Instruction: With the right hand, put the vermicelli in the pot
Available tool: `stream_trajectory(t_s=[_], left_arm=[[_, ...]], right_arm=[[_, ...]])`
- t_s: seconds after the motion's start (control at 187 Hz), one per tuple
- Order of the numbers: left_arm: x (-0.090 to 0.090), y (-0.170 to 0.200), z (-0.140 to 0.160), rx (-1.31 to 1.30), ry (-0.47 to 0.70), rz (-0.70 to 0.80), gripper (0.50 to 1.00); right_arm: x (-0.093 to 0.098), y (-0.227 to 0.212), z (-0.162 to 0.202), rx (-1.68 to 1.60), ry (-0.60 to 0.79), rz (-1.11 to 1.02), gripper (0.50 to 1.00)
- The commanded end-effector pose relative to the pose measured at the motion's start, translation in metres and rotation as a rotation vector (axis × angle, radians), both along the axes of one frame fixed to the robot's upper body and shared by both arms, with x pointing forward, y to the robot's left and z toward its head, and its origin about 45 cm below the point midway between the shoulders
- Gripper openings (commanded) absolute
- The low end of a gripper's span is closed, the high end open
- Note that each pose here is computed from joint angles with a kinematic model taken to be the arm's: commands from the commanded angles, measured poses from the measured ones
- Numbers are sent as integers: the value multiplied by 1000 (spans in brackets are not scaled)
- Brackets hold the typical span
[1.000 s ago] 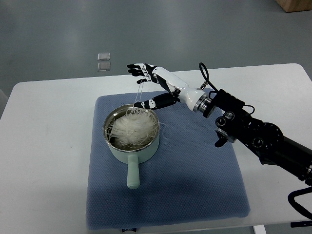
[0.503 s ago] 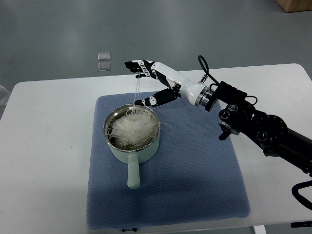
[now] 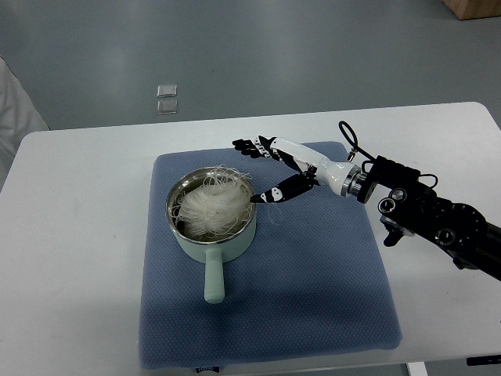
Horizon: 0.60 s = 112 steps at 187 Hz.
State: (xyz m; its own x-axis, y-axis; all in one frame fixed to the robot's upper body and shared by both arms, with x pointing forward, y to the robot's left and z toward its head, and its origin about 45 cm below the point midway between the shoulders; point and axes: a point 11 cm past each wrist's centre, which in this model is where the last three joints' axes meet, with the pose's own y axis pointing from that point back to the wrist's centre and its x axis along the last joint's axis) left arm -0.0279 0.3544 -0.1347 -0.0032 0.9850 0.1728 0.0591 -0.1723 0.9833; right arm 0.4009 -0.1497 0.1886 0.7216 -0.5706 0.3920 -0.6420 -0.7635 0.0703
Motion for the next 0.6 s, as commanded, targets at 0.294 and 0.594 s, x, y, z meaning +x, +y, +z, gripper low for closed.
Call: stream_trajectory(t_s=[0.294, 0.594], left_arm=[[0, 0, 0, 0, 0, 1, 1000], [0, 0, 0, 0, 0, -1, 1000]], right_arm=[[20, -47, 23, 29, -34, -114, 911], [41, -69, 54, 273, -22, -280, 911]])
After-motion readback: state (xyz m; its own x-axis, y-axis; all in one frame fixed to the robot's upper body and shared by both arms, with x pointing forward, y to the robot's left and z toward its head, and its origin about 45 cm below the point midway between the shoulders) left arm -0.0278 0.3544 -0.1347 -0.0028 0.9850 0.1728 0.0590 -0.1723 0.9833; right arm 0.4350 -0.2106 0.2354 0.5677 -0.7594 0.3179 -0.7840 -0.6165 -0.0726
